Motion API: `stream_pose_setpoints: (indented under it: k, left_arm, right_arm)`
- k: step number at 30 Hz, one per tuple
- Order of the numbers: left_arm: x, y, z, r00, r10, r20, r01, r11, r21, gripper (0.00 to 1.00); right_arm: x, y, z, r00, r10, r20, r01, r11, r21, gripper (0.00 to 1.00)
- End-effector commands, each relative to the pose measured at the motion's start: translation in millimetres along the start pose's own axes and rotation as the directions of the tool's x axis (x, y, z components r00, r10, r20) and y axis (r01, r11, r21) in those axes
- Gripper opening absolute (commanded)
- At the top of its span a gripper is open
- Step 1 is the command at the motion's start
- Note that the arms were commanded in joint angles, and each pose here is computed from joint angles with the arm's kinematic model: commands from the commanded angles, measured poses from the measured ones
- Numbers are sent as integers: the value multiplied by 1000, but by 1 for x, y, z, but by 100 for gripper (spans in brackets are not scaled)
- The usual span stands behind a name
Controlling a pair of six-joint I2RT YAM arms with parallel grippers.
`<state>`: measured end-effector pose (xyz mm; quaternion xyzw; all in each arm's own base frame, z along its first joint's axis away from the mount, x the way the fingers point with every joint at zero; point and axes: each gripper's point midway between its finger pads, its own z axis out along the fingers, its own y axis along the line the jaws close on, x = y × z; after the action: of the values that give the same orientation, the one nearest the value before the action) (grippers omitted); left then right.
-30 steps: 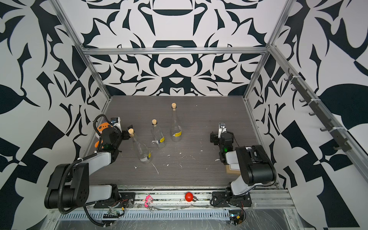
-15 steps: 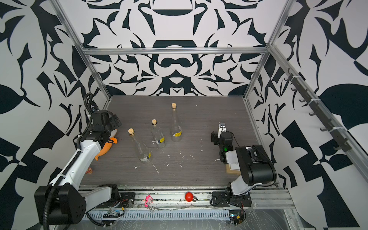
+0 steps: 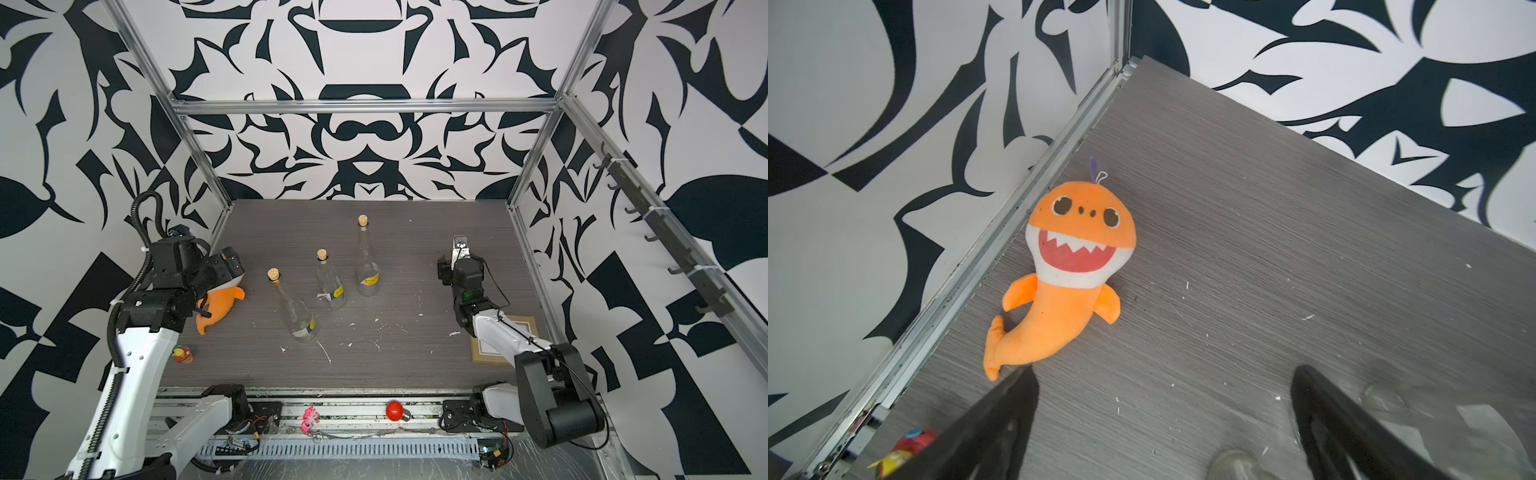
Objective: Remove the label from the bottle
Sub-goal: Pick up the bottle from the center of the board.
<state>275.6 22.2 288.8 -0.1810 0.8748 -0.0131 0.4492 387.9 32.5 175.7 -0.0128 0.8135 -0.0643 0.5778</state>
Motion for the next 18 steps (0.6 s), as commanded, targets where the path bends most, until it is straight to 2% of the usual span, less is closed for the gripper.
stream_pose_setpoints:
  k: [1, 6, 13, 18]
  left_arm:
    - [7, -13, -28, 997, 69, -16, -67, 992, 107, 99]
    - [-7, -42, -58, 990, 135, 36, -140, 952, 272, 99]
    - [-34, -58, -101, 966, 182, 183, -237, 905, 352, 99]
    - [-38, -92, -126, 959, 169, 226, -267, 801, 536, 99]
  right_arm:
    - [-43, 9, -20, 999, 33, -4, -33, 996, -79, 80]
    - [-80, 28, -47, 997, 83, -4, -82, 971, -224, 77]
    - [-105, 52, -71, 994, 102, -33, -107, 920, -378, 80]
    - [-124, 74, -88, 996, 90, -28, -92, 857, -506, 87]
